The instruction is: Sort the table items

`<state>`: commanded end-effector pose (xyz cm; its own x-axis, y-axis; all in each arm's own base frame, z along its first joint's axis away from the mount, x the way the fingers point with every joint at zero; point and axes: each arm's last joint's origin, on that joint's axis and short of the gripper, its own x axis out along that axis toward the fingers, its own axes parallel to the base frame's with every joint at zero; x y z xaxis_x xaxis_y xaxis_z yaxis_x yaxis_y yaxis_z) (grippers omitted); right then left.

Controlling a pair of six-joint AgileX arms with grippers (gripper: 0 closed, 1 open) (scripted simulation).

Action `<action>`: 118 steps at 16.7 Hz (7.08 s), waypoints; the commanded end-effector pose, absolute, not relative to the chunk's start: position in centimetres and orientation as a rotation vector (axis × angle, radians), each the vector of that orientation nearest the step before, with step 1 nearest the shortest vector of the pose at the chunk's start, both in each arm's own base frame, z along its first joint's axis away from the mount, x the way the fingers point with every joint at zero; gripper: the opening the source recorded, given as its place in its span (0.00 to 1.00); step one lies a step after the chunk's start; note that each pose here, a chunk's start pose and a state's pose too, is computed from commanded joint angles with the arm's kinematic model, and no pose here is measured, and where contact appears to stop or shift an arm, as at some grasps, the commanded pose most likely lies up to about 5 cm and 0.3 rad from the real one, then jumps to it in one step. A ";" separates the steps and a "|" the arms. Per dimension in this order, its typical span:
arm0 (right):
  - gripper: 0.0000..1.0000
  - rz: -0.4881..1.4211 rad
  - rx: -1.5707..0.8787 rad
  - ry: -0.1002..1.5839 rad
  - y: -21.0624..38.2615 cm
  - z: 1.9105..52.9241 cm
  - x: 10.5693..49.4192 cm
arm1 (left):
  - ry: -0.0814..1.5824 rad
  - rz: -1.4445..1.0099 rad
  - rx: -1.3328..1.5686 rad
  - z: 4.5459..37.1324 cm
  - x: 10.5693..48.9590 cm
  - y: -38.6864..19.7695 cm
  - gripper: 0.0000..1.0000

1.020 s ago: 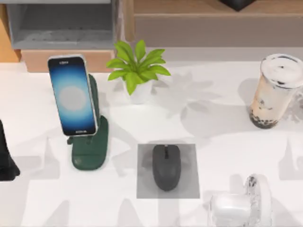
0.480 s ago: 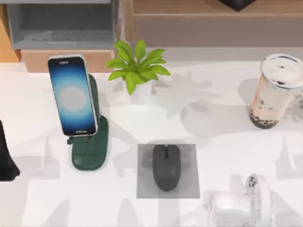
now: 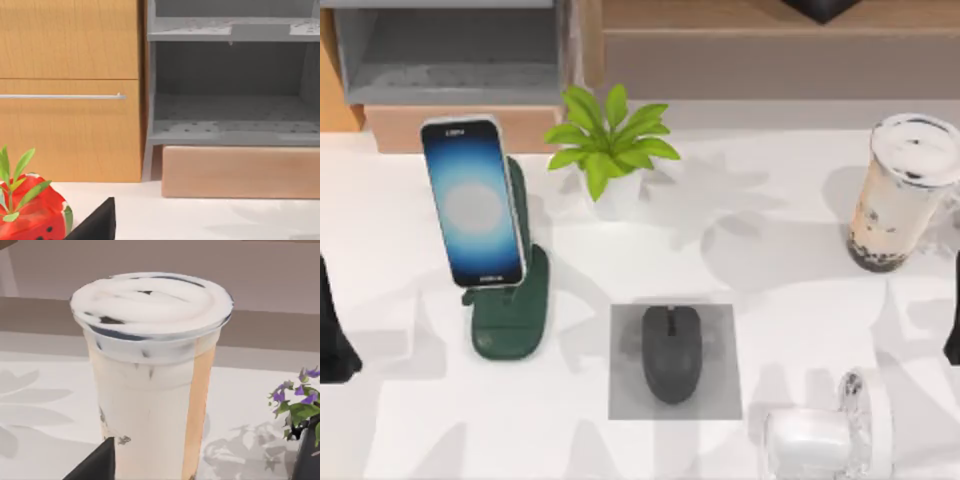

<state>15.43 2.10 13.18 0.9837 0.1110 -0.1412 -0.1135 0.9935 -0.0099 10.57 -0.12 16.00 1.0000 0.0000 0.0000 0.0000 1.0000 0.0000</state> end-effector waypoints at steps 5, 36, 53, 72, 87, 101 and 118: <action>1.00 0.102 -0.033 0.176 4.7 11.1 19.3 | 0.000 0.000 0.000 16.0 10.6 -0.1 1.00; 0.55 -0.017 -0.011 0.098 8.8 7.5 27.5 | 0.000 0.000 0.000 16.0 10.6 -0.1 1.00; 0.00 -0.016 -0.010 0.098 8.8 7.6 27.4 | 0.000 0.000 0.000 16.0 10.6 -0.1 1.00; 0.00 0.004 0.072 -0.141 7.6 15.7 33.2 | 0.000 0.000 0.000 16.0 10.6 -0.1 1.00; 0.00 -0.034 -0.005 0.011 -7.3 25.5 44.2 | 0.000 0.000 0.000 16.0 10.6 -0.1 1.00; 0.00 -0.013 -0.005 0.094 -9.8 25.4 45.6 | 0.000 0.000 0.000 16.0 10.6 -0.1 1.00; 0.75 -0.014 -0.008 0.096 -10.0 25.3 45.7 | 0.000 0.000 0.000 16.0 10.6 -0.1 1.00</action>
<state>45.72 -9.96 25.33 0.9953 -0.0143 -0.0962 0.0136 0.9999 -0.0086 10.57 -0.12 16.00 1.0000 0.0000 0.0000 0.0000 1.0000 0.0000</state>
